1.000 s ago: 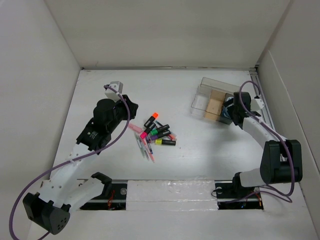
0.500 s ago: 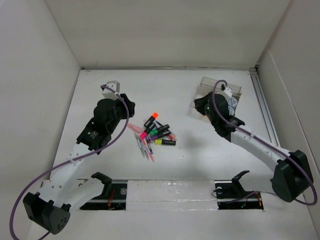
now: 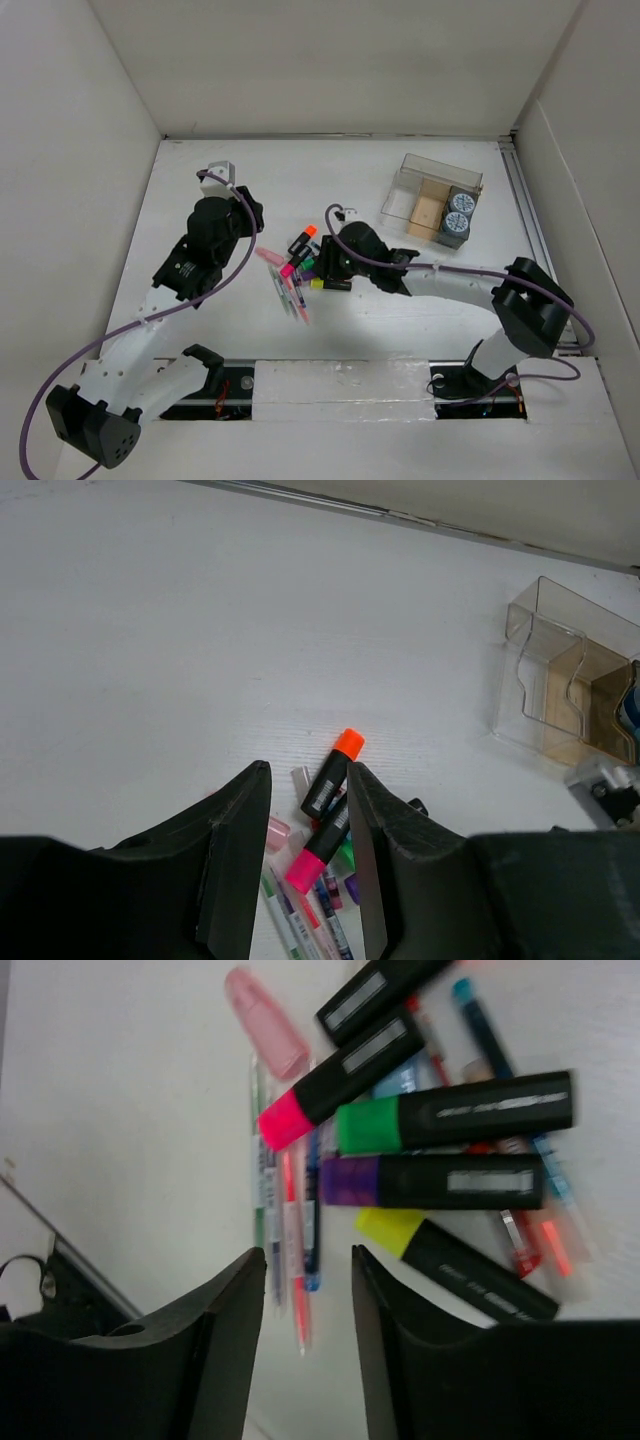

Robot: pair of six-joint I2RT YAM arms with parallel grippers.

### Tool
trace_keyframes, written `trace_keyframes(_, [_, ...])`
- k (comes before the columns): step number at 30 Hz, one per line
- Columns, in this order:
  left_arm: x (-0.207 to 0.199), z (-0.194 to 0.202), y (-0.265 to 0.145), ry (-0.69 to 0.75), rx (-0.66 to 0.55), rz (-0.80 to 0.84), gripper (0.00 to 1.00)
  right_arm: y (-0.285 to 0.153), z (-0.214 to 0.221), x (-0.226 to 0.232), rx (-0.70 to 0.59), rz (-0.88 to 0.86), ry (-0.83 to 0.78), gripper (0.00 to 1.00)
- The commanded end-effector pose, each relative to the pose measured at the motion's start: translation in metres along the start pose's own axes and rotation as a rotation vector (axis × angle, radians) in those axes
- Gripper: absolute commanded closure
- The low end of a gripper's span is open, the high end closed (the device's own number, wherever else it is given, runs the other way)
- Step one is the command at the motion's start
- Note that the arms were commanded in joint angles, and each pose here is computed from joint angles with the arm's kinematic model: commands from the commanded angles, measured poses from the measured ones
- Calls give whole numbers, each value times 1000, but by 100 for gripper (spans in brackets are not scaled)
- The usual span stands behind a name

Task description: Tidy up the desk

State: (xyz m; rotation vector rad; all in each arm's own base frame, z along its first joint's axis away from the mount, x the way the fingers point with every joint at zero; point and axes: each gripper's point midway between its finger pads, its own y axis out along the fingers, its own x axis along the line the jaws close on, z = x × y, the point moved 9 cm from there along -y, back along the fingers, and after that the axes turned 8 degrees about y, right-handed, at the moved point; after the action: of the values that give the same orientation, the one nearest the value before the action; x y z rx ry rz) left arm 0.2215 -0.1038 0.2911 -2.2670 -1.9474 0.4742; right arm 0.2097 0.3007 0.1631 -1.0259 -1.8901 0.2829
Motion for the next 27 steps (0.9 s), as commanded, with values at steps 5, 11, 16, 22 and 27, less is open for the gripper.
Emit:
trace_keyframes(5, [1,-31,-19,-34,-123,8,67,27,-10,34,-138,36,-1,69])
trace_keyframes(11, [1,-28,-17,-34,-108,17,67,35,-13,17,-161,240,-40,70])
trace_keyframes(16, [1,-27,-17,-30,-113,28,67,19,15,-15,-66,270,-83,51])
trace_keyframes(22, [-1,-27,-17,-29,-112,45,67,4,27,-23,-23,179,-55,37])
trace_keyframes(27, [0,-28,-16,-33,-110,52,68,15,20,-16,-28,183,-96,26])
